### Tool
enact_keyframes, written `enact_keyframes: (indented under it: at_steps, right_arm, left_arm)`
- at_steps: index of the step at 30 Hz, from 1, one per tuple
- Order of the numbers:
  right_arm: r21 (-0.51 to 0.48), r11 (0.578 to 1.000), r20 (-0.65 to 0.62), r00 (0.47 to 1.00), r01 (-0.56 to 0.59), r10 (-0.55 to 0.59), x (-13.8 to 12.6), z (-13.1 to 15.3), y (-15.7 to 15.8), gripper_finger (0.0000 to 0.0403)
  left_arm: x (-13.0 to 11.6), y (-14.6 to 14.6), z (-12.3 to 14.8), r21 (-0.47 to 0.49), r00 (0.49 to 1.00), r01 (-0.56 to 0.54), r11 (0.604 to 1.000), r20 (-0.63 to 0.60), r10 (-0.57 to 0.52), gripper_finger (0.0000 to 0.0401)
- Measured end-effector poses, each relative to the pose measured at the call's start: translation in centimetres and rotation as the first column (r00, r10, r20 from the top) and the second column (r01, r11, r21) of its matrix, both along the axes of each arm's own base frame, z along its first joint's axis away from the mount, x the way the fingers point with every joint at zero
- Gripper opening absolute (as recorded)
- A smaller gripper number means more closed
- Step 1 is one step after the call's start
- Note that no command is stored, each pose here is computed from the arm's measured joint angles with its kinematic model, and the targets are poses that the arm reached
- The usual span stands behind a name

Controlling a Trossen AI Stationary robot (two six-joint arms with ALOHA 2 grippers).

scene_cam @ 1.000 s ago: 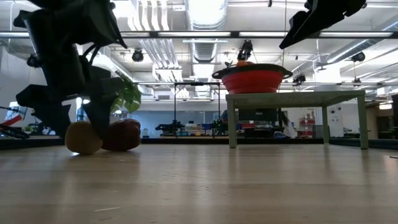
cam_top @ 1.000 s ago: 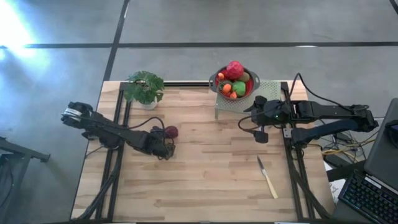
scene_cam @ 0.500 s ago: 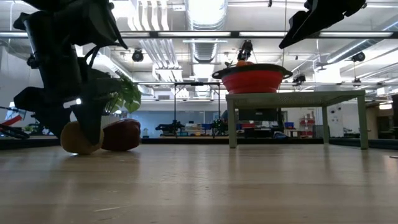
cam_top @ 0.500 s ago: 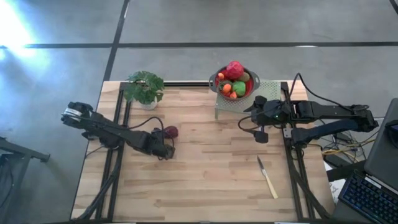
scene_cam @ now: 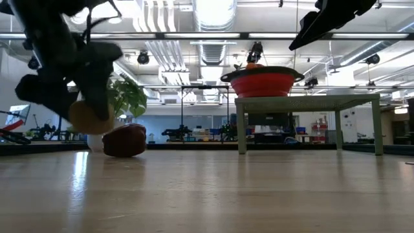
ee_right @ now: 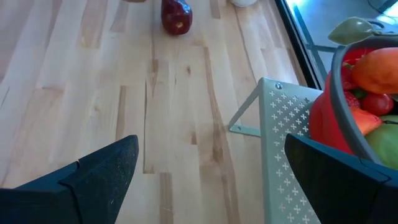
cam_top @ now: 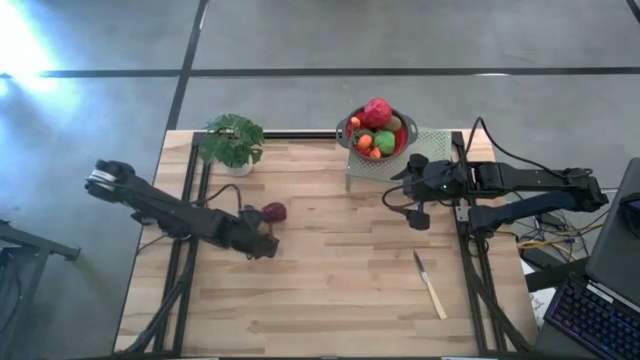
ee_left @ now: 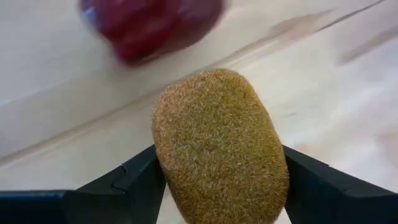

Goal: Pick & Place Fruit
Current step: Put the kiwi into the strainer bowl on the shelf

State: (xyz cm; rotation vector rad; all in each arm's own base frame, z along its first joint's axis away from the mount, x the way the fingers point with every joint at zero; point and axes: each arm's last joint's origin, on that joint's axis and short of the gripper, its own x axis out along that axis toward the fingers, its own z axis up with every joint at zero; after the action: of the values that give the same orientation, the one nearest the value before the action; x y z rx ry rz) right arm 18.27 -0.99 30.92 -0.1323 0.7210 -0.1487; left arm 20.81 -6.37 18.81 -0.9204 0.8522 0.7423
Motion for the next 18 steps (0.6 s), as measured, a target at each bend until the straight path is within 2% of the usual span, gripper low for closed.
enact_keyframes:
  at_steps: [5, 9, 13, 18]
  right_arm:
    - [0.000, 1.000, 0.014, 1.000, 0.000, 0.000, 0.1, 0.1, 0.0, 0.0400]
    - [-0.001, 1.000, 0.040, 0.999, 0.000, 0.000, 0.2, 0.3, 0.0, 0.0400]
    - [0.001, 1.000, 0.102, 0.995, 0.003, -0.003, 0.7, 0.7, 0.0, 0.0400]
    - [0.097, 0.994, 0.195, 0.978, 0.058, -0.076, 1.4, 1.3, 0.0, 0.0400]
  left_arm:
    - [0.7, -0.9, 1.8, 0.063, 0.975, 0.087, 0.994, 0.202, -0.098, 0.0267]
    - [2.2, -1.6, 3.4, 0.198, 0.888, 0.222, 0.955, 0.365, -0.282, 0.0266]
    - [3.6, -2.0, 4.2, 0.387, 0.799, 0.286, 0.877, 0.409, -0.441, 0.0266]
    - [4.9, -2.0, 4.3, 0.611, 0.748, 0.297, 0.734, 0.329, -0.576, 0.0266]
